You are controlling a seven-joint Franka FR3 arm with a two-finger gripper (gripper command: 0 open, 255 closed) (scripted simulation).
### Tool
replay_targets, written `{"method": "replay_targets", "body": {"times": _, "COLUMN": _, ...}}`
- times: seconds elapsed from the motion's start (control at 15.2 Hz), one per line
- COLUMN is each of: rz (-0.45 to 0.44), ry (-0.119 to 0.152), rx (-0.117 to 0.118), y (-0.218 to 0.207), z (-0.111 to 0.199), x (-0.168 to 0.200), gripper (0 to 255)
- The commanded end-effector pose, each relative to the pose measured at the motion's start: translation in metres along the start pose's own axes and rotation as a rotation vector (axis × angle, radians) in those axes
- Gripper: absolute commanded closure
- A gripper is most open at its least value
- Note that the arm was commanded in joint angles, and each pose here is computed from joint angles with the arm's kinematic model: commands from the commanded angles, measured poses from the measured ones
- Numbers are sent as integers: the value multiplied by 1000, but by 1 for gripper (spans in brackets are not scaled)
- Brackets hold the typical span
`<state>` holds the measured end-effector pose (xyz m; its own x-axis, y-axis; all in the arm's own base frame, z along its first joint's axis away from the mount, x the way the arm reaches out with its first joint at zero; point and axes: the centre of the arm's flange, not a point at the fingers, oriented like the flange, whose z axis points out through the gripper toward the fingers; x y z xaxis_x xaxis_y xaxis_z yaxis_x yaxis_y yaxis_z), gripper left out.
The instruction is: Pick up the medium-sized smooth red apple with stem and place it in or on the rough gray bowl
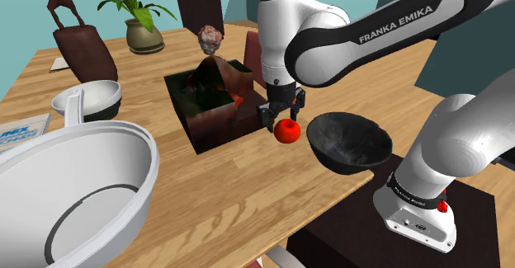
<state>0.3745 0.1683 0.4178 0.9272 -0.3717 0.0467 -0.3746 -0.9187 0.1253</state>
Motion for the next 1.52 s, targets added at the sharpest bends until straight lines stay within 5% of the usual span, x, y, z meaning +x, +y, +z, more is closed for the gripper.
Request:
{"method": "replay_targets", "body": {"times": 0.0, "rz": 0, "ry": -1, "rx": -1, "y": 1, "z": -5, "x": 0, "gripper": 255}}
{"method": "replay_targets", "body": {"times": 1.45, "rz": 0, "ry": -1, "rx": -1, "y": 15, "z": -120, "x": 6, "gripper": 255}}
